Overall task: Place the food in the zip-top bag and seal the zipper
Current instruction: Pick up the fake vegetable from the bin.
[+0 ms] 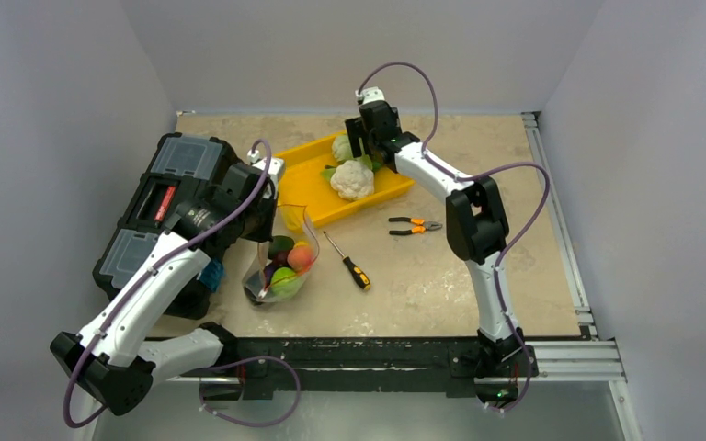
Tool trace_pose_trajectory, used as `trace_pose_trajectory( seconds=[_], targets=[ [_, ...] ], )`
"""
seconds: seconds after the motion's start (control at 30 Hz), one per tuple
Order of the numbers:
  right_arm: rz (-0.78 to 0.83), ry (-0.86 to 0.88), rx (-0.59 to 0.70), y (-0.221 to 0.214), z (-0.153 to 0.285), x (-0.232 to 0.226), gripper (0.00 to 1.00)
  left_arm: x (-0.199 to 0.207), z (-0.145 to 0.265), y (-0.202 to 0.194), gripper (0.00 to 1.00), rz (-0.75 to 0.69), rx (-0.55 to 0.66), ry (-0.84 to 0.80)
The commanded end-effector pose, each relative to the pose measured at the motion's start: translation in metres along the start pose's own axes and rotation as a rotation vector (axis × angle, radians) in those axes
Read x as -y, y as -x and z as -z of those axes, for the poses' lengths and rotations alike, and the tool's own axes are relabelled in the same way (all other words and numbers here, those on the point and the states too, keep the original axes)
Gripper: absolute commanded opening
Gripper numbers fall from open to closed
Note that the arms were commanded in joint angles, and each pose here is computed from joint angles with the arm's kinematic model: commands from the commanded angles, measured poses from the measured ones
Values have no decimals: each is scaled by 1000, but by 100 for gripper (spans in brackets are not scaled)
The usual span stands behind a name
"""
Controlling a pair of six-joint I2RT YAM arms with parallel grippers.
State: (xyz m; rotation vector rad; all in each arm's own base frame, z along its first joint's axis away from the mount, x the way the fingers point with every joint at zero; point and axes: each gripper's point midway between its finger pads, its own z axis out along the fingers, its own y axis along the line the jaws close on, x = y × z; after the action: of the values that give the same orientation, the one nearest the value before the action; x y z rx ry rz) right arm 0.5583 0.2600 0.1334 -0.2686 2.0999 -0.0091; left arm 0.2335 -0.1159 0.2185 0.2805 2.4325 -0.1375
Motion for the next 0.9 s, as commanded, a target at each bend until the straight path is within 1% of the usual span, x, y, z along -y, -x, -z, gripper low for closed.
trace_pose_trajectory(
  seconds=[0.0,0.07,0.17,0.27,0.37,0.5,0.57,0.7,0.73,0.8,0.87],
  targets=[
    [81,-90,69,28,7,22,82,-30,7,14,0,14,61,155],
    [119,-108,65,26,5,26,79,-41,6,12,0,12,60,206],
    [159,-128,64,25,5,31,75,-41,2,8,0,1,44,204],
    [180,-108,71,25,4,28,70,-39,1,7,0,5,42,195],
    [145,-39,86,29,5,15,68,-35,1,10,0,7,51,173],
    [51,117,133,48,13,-14,68,-32,2,12,0,6,54,152],
    [-11,167,156,58,17,-25,71,-30,2,12,0,5,51,140],
    [-85,261,183,70,14,-47,88,-28,3,9,0,10,47,127],
    [-94,262,175,68,9,-48,92,-28,4,8,0,10,48,125],
    [-104,253,158,66,-2,-51,97,-27,5,7,0,12,49,119],
    [-102,242,135,60,-14,-53,99,-27,6,6,0,14,51,113]
  ],
)
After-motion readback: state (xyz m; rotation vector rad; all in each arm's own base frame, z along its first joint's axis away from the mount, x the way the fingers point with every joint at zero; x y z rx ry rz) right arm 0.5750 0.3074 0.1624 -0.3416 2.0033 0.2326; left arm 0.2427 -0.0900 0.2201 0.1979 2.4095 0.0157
